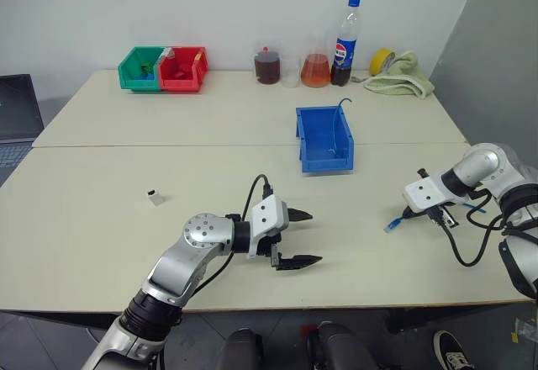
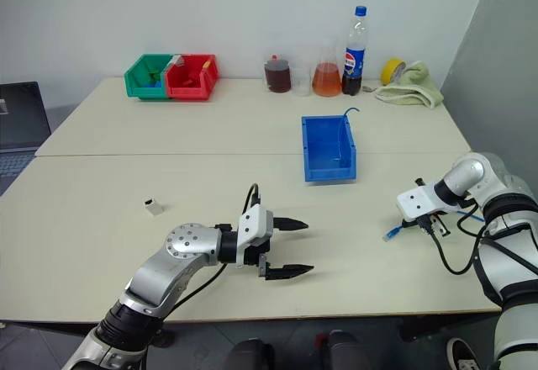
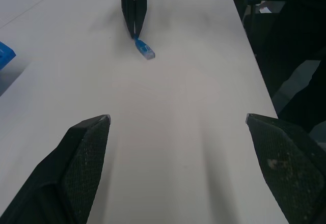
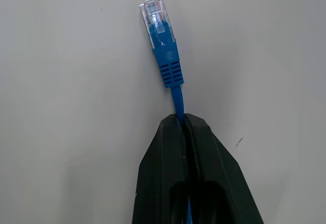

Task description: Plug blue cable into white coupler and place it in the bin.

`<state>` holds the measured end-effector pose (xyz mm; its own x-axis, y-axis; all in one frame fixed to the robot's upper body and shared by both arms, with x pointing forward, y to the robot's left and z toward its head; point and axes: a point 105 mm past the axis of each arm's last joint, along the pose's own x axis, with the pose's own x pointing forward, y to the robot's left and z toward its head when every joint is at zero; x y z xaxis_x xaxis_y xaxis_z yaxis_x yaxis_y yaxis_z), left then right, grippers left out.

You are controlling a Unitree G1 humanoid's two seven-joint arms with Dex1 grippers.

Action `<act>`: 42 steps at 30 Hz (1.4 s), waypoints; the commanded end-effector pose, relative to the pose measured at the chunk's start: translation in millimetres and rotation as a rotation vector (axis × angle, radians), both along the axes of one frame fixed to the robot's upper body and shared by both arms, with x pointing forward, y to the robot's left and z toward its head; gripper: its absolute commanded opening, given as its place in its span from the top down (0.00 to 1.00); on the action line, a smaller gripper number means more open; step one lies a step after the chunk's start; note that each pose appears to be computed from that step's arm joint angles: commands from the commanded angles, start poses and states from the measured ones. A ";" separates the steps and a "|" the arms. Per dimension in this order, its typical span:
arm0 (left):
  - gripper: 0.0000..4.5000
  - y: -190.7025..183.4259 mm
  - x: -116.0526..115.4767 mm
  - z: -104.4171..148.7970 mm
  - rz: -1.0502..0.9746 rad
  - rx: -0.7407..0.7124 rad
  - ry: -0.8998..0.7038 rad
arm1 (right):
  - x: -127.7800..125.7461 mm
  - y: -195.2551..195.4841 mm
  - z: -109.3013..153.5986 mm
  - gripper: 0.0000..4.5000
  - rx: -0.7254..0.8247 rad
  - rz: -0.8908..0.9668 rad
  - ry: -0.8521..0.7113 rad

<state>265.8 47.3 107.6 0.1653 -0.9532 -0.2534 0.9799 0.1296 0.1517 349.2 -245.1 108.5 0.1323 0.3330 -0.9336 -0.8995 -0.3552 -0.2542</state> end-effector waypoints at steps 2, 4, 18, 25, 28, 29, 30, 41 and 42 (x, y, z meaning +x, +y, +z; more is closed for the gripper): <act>0.00 -2.5 -1.7 14.5 -0.006 -0.042 -0.048 | 6.2 10.6 15.5 1.00 0.118 -0.053 0.007; 0.00 1.7 -1.4 14.7 0.025 -0.061 -0.052 | 13.5 33.1 26.0 1.00 0.258 -0.092 0.041; 0.00 99.7 -32.7 -10.4 0.666 -0.087 -0.009 | 12.2 189.5 36.7 1.00 0.713 -0.128 0.100; 0.00 111.7 -58.1 -17.3 0.861 -0.110 0.022 | 2.8 254.7 29.9 1.00 0.755 -0.133 0.108; 0.00 125.3 -71.4 -23.3 0.959 -0.091 0.033 | -1.2 274.4 21.2 1.00 0.757 -0.119 0.106; 0.00 129.0 -75.0 -24.6 0.986 -0.086 0.034 | -2.1 279.9 18.6 1.00 0.759 -0.118 0.105; 0.00 131.1 -78.3 -25.6 1.003 -0.083 0.035 | -2.5 283.9 16.6 1.00 0.760 -0.119 0.103; 0.00 138.3 -86.9 -27.5 1.126 -0.110 0.030 | 2.9 305.3 2.8 1.00 0.755 -0.142 0.076; 0.00 138.0 -87.0 -27.7 1.124 -0.109 0.030 | 2.3 305.7 2.1 1.00 0.754 -0.140 0.079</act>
<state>178.6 190.0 68.0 0.9313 -0.2728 -0.2415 0.2909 0.9558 0.0421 351.7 53.9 99.1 0.1675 0.8537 -0.4931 -0.9590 0.0252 -0.2822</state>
